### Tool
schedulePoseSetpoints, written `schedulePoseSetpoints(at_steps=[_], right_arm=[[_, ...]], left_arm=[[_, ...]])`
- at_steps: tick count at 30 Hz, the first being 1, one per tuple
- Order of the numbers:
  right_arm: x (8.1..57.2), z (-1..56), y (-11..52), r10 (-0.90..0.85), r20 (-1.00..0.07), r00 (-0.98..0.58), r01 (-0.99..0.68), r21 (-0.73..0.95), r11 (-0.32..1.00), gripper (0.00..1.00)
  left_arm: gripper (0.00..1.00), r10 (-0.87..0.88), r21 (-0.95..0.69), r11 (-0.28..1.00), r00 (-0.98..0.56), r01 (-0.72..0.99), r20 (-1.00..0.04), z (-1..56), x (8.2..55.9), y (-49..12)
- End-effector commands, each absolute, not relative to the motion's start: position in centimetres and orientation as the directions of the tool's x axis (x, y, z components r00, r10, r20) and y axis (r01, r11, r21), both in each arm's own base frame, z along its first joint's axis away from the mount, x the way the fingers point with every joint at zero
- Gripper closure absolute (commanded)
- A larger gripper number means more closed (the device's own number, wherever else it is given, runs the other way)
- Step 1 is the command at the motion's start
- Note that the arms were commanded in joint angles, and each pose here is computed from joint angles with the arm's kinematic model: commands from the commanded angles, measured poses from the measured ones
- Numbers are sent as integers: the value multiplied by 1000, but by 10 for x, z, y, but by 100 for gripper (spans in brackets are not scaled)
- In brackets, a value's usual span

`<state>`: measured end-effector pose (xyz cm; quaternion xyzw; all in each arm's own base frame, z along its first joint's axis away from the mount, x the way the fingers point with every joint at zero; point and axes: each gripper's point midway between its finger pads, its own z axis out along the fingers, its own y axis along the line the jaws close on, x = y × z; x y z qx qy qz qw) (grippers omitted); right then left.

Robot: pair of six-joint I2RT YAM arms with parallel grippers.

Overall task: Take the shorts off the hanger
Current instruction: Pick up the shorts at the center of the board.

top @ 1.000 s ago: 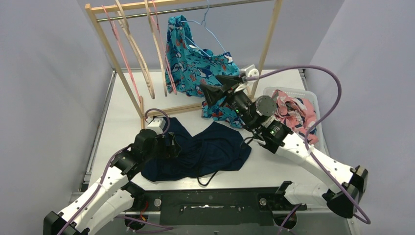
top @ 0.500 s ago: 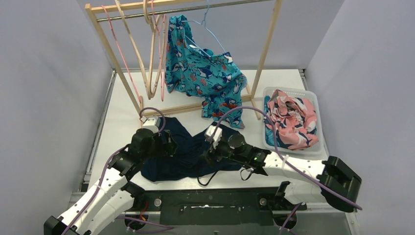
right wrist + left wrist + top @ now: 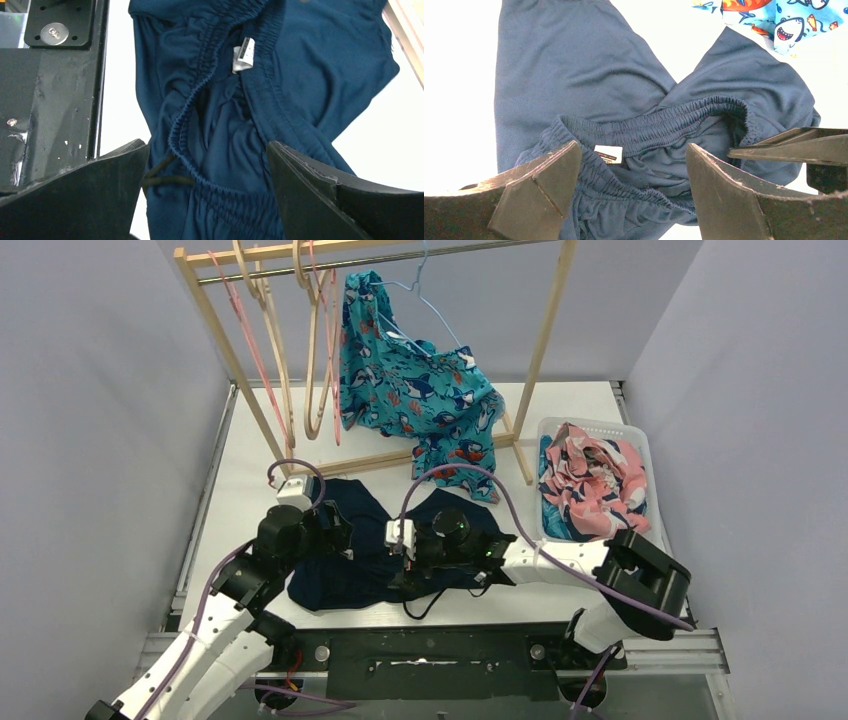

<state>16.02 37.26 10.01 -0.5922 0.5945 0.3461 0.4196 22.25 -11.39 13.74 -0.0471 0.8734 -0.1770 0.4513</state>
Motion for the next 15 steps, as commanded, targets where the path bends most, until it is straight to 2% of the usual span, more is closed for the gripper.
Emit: schedulePoseSetpoints(at_steps=[1, 4, 7, 11, 13, 15], right_arm=[[153, 119, 401, -347, -915, 204, -979, -182, -96, 9], [159, 103, 409, -382, -901, 207, -978, -186, -93, 9], [175, 87, 412, -426, -894, 138, -988, -157, 8, 11], [176, 67, 412, -458, -879, 134, -986, -165, 29, 12], [192, 66, 413, -474, -869, 141, -965, -228, 131, 15], [214, 73, 411, -491, -858, 153, -910, -316, 269, 23]], left_arm=[[24, -299, -384, 921, -506, 69, -809, 168, 234, -111], [24, -302, -385, 921, -504, 66, -809, 169, 234, -110], [24, -305, -387, 920, -501, 66, -810, 170, 234, -109], [24, -309, -391, 918, -493, 69, -813, 172, 234, -109], [24, -312, -396, 916, -492, 73, -813, 172, 235, -109], [24, -313, -398, 914, -493, 76, -812, 172, 235, -110]])
